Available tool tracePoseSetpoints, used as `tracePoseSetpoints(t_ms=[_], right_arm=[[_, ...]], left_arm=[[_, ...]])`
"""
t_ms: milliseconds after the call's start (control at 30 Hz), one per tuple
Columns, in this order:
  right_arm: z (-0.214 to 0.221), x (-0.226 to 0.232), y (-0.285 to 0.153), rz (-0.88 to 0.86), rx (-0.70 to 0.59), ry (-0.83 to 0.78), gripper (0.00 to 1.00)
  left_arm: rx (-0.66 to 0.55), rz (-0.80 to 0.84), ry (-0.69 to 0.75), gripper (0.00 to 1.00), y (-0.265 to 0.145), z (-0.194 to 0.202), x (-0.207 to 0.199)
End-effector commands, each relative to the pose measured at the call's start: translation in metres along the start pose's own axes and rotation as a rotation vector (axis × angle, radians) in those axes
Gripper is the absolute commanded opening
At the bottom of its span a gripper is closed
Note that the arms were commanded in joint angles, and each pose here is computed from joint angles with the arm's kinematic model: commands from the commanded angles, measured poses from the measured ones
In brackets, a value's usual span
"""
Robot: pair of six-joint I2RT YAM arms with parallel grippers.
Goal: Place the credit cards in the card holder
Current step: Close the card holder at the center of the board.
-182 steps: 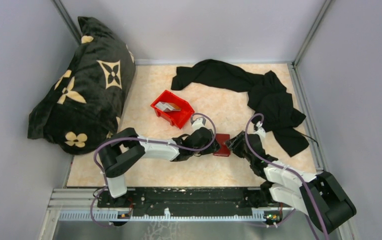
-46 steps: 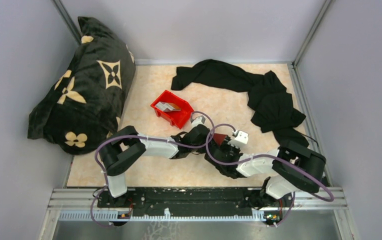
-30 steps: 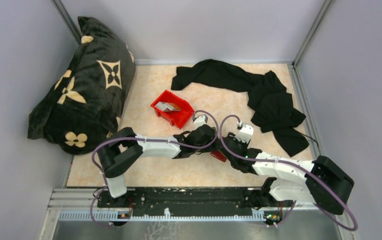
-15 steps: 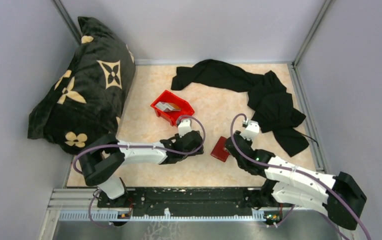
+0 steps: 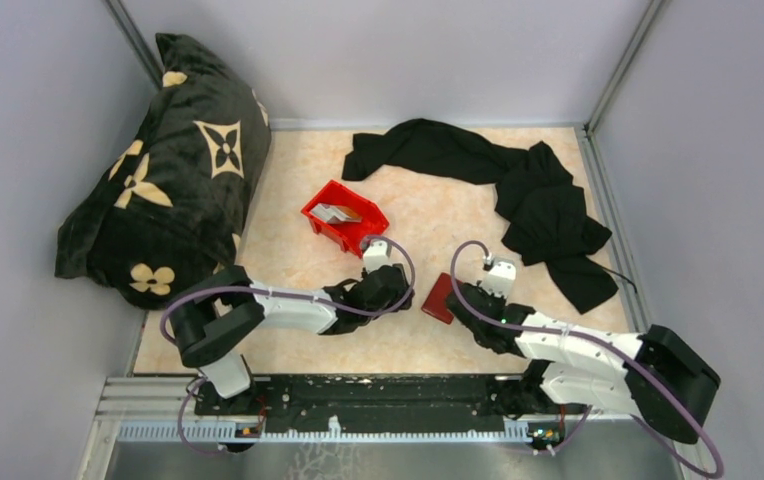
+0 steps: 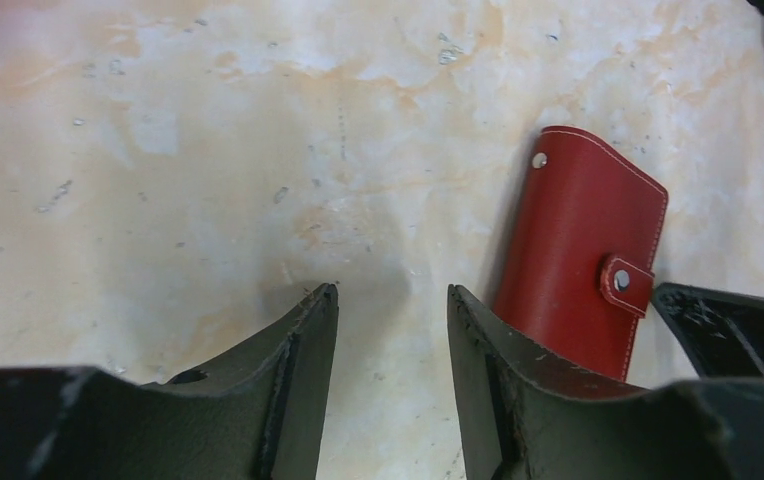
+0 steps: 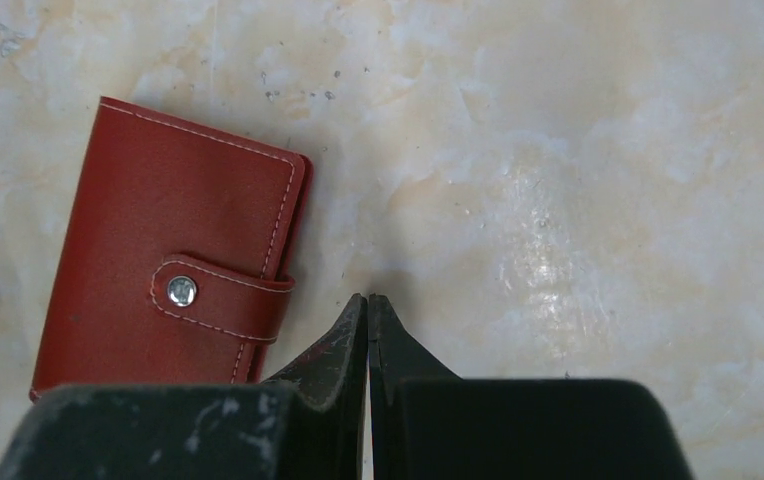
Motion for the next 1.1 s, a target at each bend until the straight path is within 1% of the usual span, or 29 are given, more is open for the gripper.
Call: tracePoseSetpoints(t_ms=[0, 300, 567, 700, 900, 1000, 1067], right_arm=[[-0.01, 0.02, 0.007, -0.041, -0.024, 0.044, 0.0], [-0.015, 0.048, 0.02, -0.09, -0.011, 0.013, 0.0], [-0.02, 0.072, 0.029, -0.142, -0.009, -0.009, 0.0], [-0.019, 0.077, 0.033, -0.15, -0.003, -0.015, 0.0], [-0.024, 0.07, 0.029, -0.123, -0.03, -0.024, 0.0], [-0.036, 0.065, 0.023, -0.106, -0.073, -0.034, 0.0], [-0.045, 0.061, 0.017, -0.102, -0.109, -0.04, 0.02]], left_arm=[[0.178, -0.076, 0.111, 0.52, 0.0, 0.041, 0.04], [0.218, -0.075, 0.085, 0.48, -0.012, 0.057, 0.055], [0.177, -0.116, 0.046, 0.48, -0.024, 0.053, 0.066], [0.151, -0.161, 0.039, 0.49, -0.026, 0.05, 0.072], [0.076, -0.214, 0.015, 0.52, -0.031, 0.035, 0.072], [0.011, -0.223, 0.016, 0.54, -0.035, 0.02, 0.064], [-0.053, -0.219, 0.017, 0.56, -0.039, 0.005, 0.055]])
Point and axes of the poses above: each gripper's point midway between its finger pads, its own y axis out along the fingers, its own x axis along the line the jaws close on, z = x × y, the point moved 6 cm from there along -y, back along the fingers, and after that the axes turned 11 degrees about -y, right-handed, at the moved point
